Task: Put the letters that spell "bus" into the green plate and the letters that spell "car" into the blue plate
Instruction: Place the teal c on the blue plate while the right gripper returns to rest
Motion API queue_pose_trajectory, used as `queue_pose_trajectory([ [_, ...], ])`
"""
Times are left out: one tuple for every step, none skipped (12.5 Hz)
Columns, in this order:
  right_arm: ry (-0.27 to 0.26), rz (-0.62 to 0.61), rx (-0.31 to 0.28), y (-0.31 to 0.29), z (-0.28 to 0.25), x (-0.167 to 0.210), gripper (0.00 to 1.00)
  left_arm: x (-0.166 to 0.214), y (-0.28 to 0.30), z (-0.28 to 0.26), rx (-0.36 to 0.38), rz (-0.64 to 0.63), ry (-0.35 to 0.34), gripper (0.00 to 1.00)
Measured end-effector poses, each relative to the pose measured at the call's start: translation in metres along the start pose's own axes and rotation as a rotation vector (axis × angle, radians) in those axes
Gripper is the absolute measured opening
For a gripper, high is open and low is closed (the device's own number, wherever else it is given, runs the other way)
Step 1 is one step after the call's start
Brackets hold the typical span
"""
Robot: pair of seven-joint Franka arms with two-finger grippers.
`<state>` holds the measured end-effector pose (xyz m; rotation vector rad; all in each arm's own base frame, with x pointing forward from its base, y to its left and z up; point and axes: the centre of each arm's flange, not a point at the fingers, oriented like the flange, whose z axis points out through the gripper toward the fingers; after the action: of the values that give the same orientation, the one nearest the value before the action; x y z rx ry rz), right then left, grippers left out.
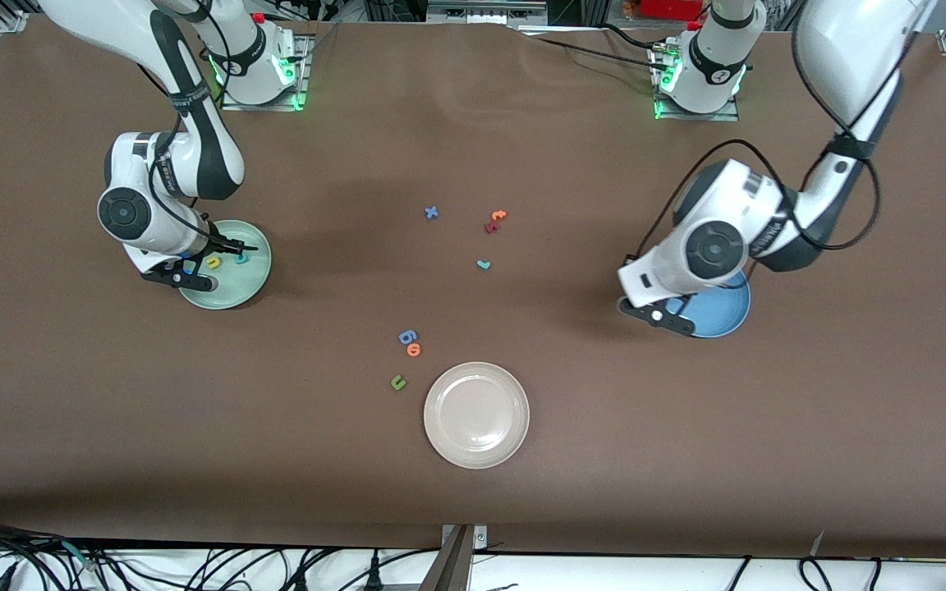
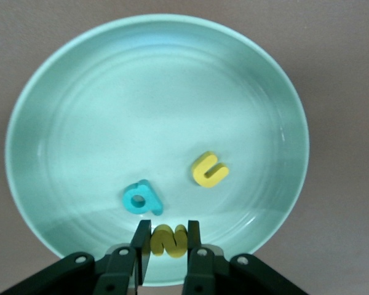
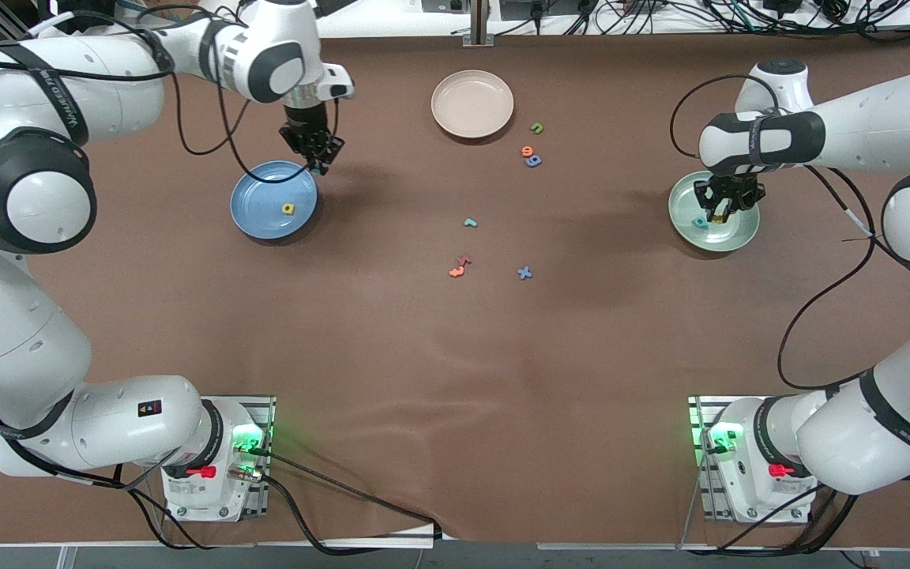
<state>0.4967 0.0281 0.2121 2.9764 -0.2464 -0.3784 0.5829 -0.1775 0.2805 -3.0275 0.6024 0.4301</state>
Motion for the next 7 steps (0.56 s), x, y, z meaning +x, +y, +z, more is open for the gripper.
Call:
queue_pose_trajectory([
  [0.001,-0.011,0.001,0.006,-0.001,0.001,0.27,-0.003,-0.021,0.003,-0.011,0.038,-0.005,0.25],
  [0.003,-0.011,0.002,0.011,-0.001,0.002,0.27,-0.005,-0.039,0.007,-0.018,0.076,-0.011,0.25],
  [0.004,-0.010,0.003,0.015,-0.002,0.003,0.36,-0.008,-0.054,0.012,-0.024,0.101,-0.017,0.25],
  [0.004,-0.013,0.004,0.016,-0.003,0.003,0.44,-0.010,-0.067,0.018,-0.025,0.120,-0.027,0.25],
  [0.005,-0.013,0.004,0.016,-0.003,0.003,0.56,-0.010,-0.076,0.027,-0.018,0.142,-0.040,0.25],
  [0.007,-0.014,0.005,0.016,-0.004,0.003,0.67,-0.010,-0.082,0.038,-0.005,0.161,-0.056,0.25],
  [0.012,-0.014,0.009,0.016,-0.007,0.003,0.78,-0.009,-0.086,0.049,0.006,0.176,-0.071,0.25],
])
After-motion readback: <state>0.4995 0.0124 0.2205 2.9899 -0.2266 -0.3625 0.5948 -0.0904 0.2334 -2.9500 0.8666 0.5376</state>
